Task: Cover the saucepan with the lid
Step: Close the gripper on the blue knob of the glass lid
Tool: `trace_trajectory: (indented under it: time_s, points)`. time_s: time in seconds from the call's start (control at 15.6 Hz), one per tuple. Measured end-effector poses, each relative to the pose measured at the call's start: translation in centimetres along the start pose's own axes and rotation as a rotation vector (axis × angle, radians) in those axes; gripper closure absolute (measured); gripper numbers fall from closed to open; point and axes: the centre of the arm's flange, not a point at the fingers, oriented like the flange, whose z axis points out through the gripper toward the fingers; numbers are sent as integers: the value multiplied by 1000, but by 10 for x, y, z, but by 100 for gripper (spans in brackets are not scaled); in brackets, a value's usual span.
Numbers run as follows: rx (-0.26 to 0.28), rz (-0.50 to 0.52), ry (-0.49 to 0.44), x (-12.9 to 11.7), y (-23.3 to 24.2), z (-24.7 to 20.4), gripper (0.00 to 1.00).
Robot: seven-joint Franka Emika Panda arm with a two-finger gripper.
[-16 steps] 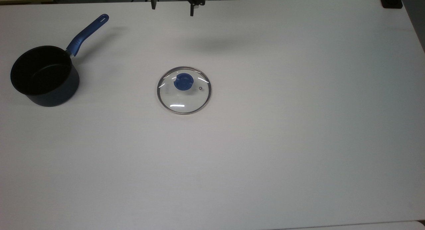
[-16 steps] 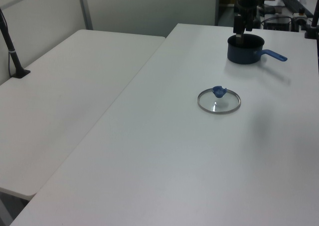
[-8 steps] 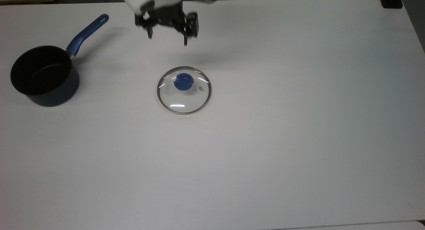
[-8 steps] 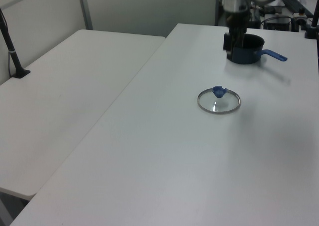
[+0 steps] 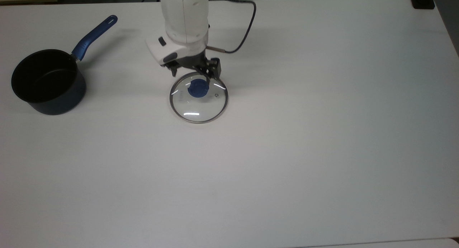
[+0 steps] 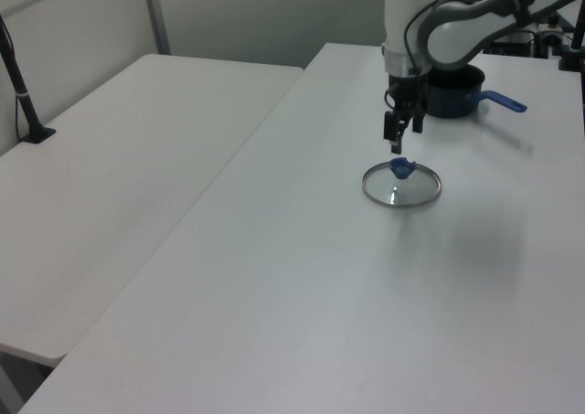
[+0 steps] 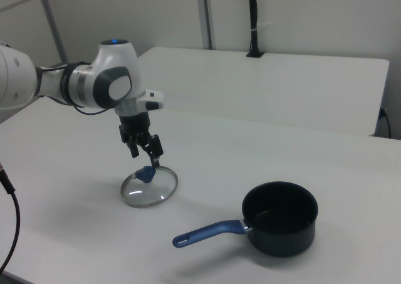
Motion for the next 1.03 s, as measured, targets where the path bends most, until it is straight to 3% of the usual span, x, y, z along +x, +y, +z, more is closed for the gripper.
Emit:
trace_trajectory:
  time_s: [0.19,1.03]
  points:
    - [32,24,4,0,-2,11,0]
    - [42,47,32,-6,-6,38,16]
